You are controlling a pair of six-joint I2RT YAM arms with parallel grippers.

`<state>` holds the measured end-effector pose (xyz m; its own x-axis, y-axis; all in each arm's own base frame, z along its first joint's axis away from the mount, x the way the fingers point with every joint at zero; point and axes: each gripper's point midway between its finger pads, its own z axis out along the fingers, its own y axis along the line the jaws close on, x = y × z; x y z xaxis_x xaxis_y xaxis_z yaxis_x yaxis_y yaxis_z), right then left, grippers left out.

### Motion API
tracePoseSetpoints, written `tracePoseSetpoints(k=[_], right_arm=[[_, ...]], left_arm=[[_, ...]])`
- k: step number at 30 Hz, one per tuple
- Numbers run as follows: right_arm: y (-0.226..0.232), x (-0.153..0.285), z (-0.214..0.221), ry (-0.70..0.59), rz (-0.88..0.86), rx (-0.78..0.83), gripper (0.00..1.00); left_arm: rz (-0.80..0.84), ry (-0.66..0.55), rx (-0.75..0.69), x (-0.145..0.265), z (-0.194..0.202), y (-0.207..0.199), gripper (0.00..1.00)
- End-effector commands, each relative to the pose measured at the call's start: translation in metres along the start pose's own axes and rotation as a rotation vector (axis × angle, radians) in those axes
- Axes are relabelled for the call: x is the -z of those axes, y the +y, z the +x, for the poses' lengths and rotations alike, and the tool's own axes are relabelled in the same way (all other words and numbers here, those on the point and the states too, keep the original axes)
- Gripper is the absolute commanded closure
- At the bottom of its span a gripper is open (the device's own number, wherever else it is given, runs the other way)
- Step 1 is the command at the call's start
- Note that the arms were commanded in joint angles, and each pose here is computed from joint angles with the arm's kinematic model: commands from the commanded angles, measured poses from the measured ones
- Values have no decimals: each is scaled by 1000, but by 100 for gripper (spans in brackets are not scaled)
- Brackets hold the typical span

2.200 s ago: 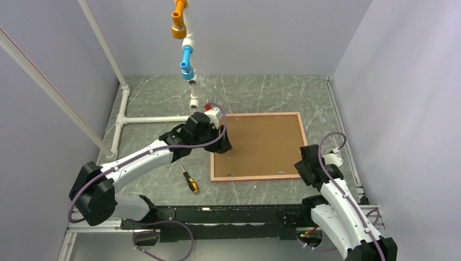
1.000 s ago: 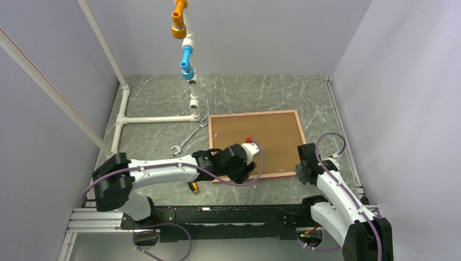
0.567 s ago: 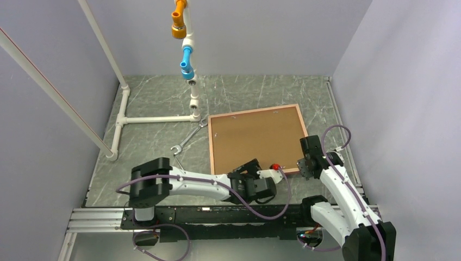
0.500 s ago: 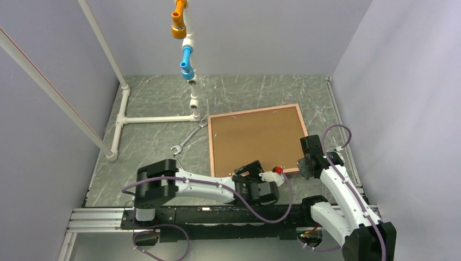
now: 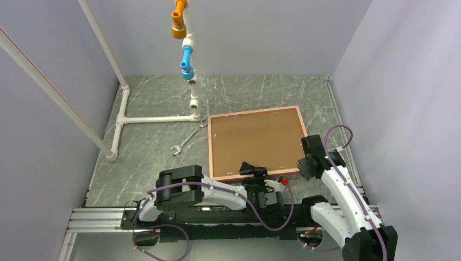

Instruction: Take the photo out of the frame

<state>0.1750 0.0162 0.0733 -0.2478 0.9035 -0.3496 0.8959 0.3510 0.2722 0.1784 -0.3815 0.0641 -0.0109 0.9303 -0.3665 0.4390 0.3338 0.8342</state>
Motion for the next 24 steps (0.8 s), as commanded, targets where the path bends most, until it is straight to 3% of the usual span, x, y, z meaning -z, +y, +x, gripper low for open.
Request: tracePoseSetpoints(k=[1, 6, 11, 14, 18, 24], right_arm=[[27, 22, 4, 58, -120, 15, 100], [27, 23, 5, 63, -128, 9, 100], [28, 24, 7, 75, -136, 9, 100], [30, 27, 7, 82, -147, 8, 100], [32, 32, 5, 80, -160, 6, 100], [42, 38, 1, 65, -212, 37, 100]], left_arm=[[-70, -28, -31, -8, -12, 7, 23], [-54, -30, -53, -19, -10, 4, 34], [-41, -15, -67, -32, -7, 7, 22], [-34, -6, -71, -38, -6, 8, 22], [-28, -8, -69, -41, -4, 10, 32], [-5, -23, -34, -35, -9, 19, 66]])
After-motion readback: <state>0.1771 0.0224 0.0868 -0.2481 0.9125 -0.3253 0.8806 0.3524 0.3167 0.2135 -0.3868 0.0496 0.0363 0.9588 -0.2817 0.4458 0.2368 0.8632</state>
